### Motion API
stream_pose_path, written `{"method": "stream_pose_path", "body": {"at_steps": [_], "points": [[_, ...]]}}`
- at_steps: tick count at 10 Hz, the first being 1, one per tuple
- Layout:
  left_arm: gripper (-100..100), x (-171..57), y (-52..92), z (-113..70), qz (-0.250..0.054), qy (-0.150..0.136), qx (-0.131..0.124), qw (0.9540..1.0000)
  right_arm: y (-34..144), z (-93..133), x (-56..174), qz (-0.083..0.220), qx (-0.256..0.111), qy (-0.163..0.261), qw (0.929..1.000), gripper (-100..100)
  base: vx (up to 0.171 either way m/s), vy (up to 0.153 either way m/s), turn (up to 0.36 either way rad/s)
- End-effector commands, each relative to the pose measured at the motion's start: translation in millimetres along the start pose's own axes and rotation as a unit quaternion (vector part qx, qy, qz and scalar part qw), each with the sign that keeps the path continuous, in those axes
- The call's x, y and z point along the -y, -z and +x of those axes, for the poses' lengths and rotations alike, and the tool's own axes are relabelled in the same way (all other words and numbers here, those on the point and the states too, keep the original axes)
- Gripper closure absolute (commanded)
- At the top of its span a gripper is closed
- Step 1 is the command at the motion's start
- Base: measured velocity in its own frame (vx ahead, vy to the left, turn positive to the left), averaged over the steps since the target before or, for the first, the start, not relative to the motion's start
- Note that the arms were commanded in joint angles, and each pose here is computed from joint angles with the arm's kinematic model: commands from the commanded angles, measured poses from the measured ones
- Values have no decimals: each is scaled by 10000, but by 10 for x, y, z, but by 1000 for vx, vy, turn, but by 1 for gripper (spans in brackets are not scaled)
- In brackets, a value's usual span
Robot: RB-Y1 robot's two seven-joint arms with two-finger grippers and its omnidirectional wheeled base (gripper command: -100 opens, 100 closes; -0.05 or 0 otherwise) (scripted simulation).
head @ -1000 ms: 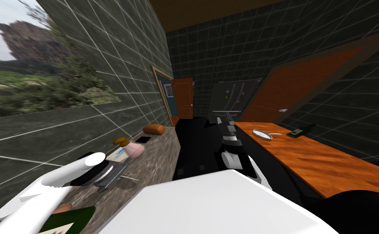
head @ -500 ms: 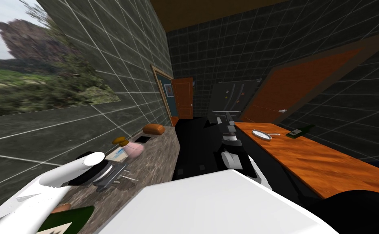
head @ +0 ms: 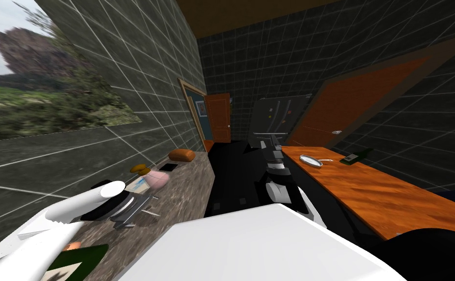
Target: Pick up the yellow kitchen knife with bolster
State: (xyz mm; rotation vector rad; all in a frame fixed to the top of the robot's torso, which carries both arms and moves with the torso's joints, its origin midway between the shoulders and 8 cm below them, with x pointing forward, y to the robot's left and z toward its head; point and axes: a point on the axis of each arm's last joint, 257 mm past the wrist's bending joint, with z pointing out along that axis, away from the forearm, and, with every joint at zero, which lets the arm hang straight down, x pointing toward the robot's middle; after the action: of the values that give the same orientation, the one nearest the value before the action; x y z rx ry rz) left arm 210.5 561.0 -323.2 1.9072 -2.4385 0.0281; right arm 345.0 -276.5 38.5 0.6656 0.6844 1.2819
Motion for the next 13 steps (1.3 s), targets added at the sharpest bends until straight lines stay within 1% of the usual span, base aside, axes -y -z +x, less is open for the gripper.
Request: {"method": "stream_pose_path", "body": {"at_steps": [1, 2, 3, 4, 7, 8, 9, 10, 13], "points": [[-100, 18, -113, -8, 15, 70, 6, 10000, 0, 0, 0, 0, 0, 0, 10000, 0, -68, 35, -98], [-100, 30, -189, 0, 19, 111, 5, 9999, 0, 0, 0, 0, 0, 0, 10000, 0, -73, 34, -85], [-100, 8, -149, -4, 11, 86, 0, 10000, 0, 0, 0, 0, 0, 0, 10000, 0, -32, 15, -20], [100, 13, -156, -8, 18, 90, 6, 10000, 0, 0, 1, 1, 0, 0, 10000, 0, -5, 3, 3], [100, 50, -145, -6, 63, 39, 16, 10000, 0, 0, 1, 1, 0, 1, 10000, 0, 0, 1, -3], [100, 44, -145, -12, 65, 76, 17, 9999, 0, 0, 0, 1, 0, 1, 10000, 0, 0, 0, 0], [0, 41, -146, -11, 61, 75, 16, 10000, 0, 0, 0, 1, 0, 0, 10000, 0, 0, 0, 0], [-100, 4, -91, 18, 19, 55, -64, 10000, 0, 0, 0, 1, 0, 0, 10000, 0, 36, 61, 38], [-100, -56, 4, 67, -47, 18, -193, 9998, 1, -1, 1, 1, 0, 2, 10000, 0, 68, 101, 20]]}}
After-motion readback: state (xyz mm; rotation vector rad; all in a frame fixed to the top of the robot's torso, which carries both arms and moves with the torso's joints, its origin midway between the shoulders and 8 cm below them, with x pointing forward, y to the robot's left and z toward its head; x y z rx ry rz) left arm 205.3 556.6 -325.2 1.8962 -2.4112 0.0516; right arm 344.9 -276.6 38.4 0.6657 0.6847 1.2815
